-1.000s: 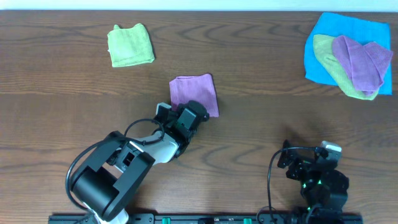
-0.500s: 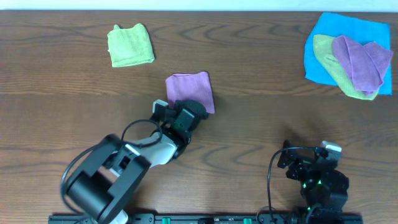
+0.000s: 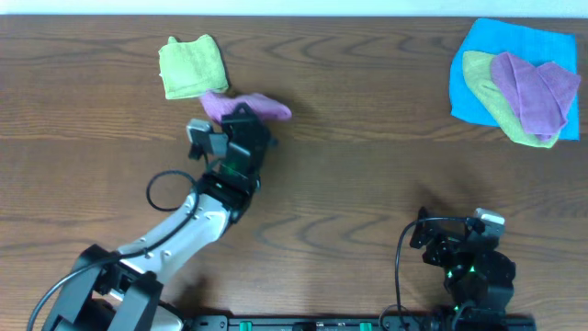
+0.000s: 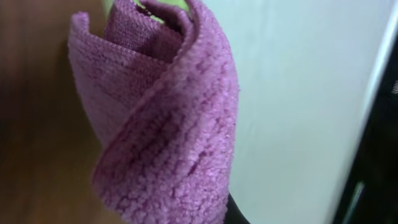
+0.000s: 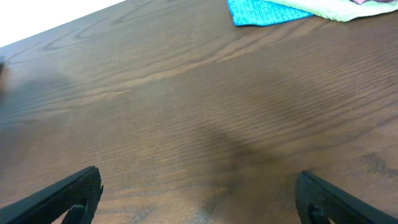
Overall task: Fold the cloth
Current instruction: 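Lift the purple square with the left gripper and carry it to the yellow-green cloth, then lower the purple square onto the yellow-green cloth with the left gripper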
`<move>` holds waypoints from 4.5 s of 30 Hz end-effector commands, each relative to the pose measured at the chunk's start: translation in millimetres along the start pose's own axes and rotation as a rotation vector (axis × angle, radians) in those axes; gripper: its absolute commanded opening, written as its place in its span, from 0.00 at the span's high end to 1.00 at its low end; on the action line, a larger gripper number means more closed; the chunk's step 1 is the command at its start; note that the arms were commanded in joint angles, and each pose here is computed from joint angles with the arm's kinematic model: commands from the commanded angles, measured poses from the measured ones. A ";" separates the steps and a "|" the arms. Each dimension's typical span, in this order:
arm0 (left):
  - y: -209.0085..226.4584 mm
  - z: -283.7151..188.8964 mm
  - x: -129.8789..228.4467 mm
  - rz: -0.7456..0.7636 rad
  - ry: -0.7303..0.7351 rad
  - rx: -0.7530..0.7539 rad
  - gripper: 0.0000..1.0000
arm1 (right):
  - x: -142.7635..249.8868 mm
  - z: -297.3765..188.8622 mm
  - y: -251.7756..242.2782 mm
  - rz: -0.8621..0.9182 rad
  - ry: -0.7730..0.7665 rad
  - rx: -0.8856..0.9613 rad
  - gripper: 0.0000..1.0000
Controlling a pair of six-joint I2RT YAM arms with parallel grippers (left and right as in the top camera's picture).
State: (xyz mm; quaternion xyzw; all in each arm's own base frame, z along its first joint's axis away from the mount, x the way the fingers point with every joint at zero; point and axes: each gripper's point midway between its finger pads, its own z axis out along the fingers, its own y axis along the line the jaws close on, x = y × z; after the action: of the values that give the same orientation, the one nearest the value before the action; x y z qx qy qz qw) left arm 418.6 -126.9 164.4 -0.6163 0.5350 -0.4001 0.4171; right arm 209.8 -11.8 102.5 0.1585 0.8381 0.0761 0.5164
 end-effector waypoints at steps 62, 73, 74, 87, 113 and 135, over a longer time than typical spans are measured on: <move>-58.3 212.7 -70.0 0.684 0.091 0.270 0.94 | 4.1 1.8 0.9 0.006 0.006 -0.008 0.01; -45.3 216.0 -58.7 0.683 0.135 0.266 0.94 | 4.1 1.8 0.9 0.006 0.006 -0.008 0.01; -42.9 216.6 -59.0 0.684 0.137 0.256 0.94 | 4.1 1.8 1.0 0.006 0.006 -0.008 0.00; -10.4 220.8 -64.5 0.692 0.169 0.113 0.94 | 4.1 1.8 0.9 0.006 0.006 -0.008 0.01; 7.5 192.6 -108.9 0.620 0.178 -0.180 0.94 | 4.1 1.8 1.0 0.006 0.006 -0.008 0.01; 16.2 177.0 -129.0 0.592 0.165 -0.289 0.94 | 4.1 1.8 0.9 0.006 0.006 -0.008 0.01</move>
State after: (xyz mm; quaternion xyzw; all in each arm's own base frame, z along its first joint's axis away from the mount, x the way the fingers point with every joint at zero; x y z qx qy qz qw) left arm 564.2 9.6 65.9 -0.4495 0.7811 -0.2280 0.3685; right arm 209.8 -11.8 102.5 0.1584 0.8381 0.0763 0.5163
